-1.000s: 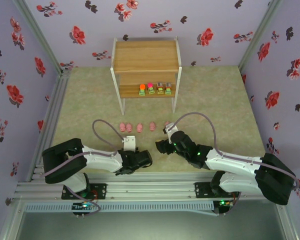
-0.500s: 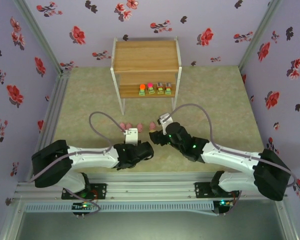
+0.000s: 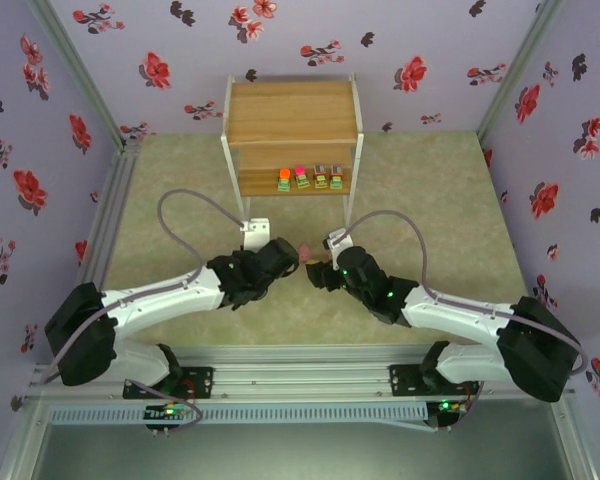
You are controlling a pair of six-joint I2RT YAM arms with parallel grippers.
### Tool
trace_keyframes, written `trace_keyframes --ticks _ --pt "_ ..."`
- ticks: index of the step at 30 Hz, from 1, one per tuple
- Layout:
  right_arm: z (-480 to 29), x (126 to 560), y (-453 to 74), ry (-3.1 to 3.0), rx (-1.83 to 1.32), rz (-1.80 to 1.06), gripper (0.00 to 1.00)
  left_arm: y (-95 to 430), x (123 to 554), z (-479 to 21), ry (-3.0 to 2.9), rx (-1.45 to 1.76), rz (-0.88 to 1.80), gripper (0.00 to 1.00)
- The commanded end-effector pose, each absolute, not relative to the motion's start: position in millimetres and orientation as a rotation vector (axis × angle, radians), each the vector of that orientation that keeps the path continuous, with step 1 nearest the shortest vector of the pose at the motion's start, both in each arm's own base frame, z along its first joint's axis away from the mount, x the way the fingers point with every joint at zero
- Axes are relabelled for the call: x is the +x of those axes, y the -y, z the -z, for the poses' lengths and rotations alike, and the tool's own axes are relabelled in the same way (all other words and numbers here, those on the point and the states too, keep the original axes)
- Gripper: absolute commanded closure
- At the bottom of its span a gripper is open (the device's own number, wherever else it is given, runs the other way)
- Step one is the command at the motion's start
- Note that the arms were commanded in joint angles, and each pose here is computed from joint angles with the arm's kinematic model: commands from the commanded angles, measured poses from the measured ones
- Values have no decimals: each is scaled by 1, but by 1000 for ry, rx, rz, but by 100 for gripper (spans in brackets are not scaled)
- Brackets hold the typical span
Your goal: Place and organize the plastic toys onto the shelf
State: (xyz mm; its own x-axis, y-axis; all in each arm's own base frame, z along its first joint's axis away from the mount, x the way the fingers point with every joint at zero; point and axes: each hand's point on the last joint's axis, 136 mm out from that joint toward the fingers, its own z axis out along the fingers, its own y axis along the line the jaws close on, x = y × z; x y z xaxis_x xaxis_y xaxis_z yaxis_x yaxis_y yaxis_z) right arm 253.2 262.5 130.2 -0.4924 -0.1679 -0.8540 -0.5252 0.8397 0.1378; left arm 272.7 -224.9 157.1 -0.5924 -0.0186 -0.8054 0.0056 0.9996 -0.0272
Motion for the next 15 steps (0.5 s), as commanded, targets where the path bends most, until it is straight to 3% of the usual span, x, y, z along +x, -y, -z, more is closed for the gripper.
trace_keyframes --ticks 1,15 --pt "-134 258 -260 -2062 -458 -483 44 226 287 -178 -2190 57 0 71" --pt "-136 262 -260 -2062 -439 -509 43 239 357 -213 -2155 60 12 71"
